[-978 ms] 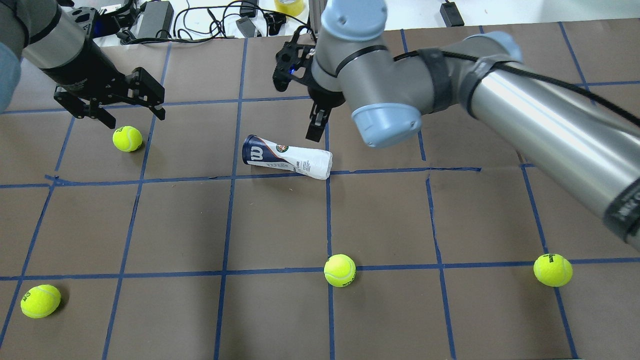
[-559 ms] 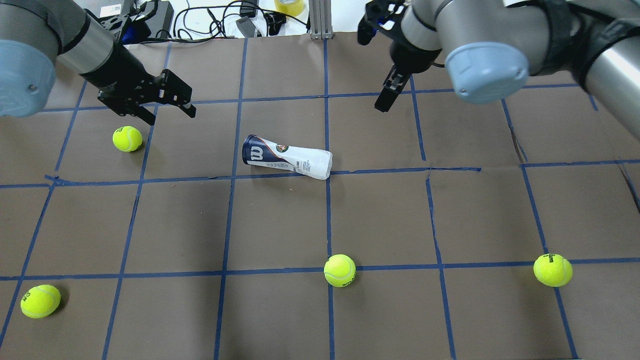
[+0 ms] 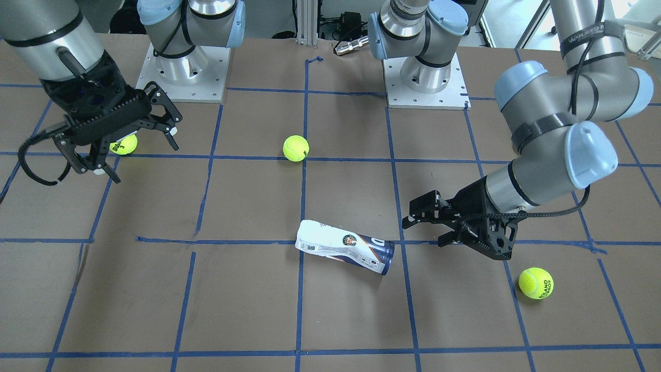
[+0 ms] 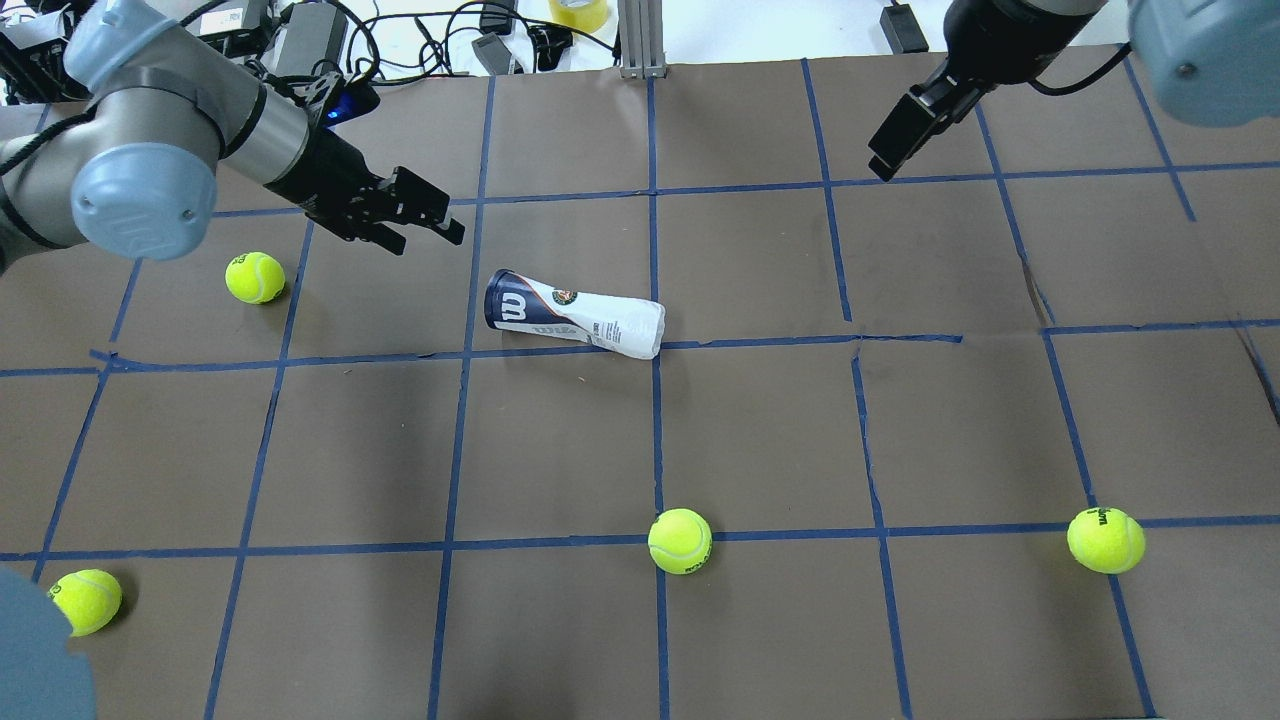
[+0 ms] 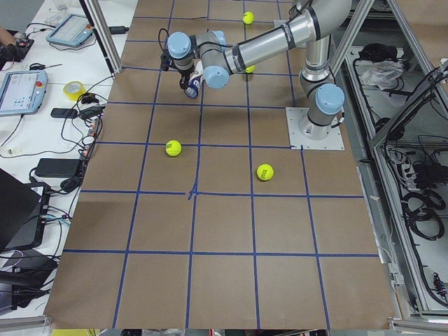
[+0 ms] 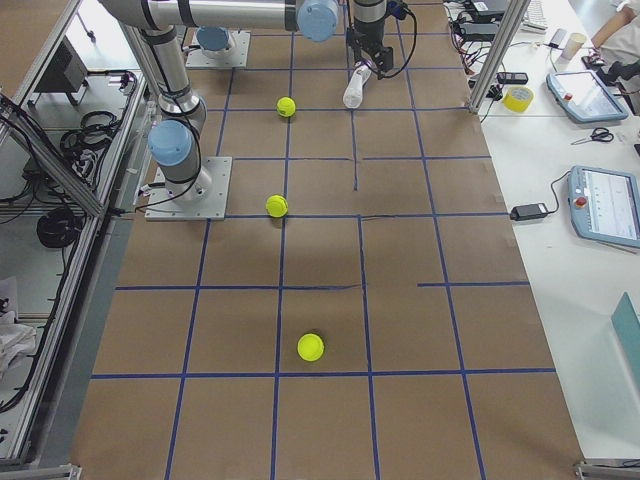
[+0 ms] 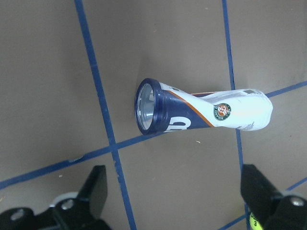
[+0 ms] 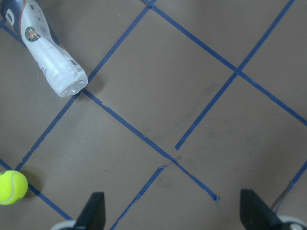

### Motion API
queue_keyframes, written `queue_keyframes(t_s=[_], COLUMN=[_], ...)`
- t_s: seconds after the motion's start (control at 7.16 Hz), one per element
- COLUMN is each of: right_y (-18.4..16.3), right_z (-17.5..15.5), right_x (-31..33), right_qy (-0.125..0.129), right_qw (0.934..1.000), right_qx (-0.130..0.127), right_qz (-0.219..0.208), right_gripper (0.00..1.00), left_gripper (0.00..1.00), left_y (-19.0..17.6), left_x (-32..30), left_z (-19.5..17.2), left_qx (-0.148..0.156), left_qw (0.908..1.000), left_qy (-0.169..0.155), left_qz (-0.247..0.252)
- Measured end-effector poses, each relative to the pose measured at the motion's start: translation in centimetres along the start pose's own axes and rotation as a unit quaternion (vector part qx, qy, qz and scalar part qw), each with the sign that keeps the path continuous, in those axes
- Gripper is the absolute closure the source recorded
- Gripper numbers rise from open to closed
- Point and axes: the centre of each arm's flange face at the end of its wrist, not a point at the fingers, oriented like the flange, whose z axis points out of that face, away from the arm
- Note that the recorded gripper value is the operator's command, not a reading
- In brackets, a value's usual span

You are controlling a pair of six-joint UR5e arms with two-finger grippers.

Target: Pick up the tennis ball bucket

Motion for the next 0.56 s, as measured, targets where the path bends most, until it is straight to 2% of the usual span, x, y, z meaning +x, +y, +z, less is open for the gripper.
queue_keyframes(t_s=[0.14, 0.28, 0.42, 0.56], right_y=[1.3, 2.3, 2.9, 3.1], right_z=[-1.6, -2.8, -3.3, -3.4], right_x=[-0.8, -1.3, -1.5, -1.5], right_qy=[0.015, 0.037, 0.054, 0.059], right_qw=[0.9977, 0.9916, 0.9846, 0.9797], right_qx=[-0.015, -0.028, -0.035, -0.038], right_qz=[0.064, 0.121, 0.163, 0.188], right_gripper=[0.00, 0.00, 0.00, 0.00], left_gripper=[0.00, 0.00, 0.00, 0.00], left_y=[-0.5, -0.7, -0.7, -0.6], left_x=[-0.9, -1.8, -2.5, -2.9], left_z=[2.0, 3.8, 5.4, 6.6], left_qx=[-0.001, -0.006, -0.013, -0.019], left_qw=[0.9996, 0.9986, 0.9971, 0.9954], left_qy=[0.028, 0.051, 0.072, 0.086], left_qz=[-0.001, -0.009, -0.021, -0.038])
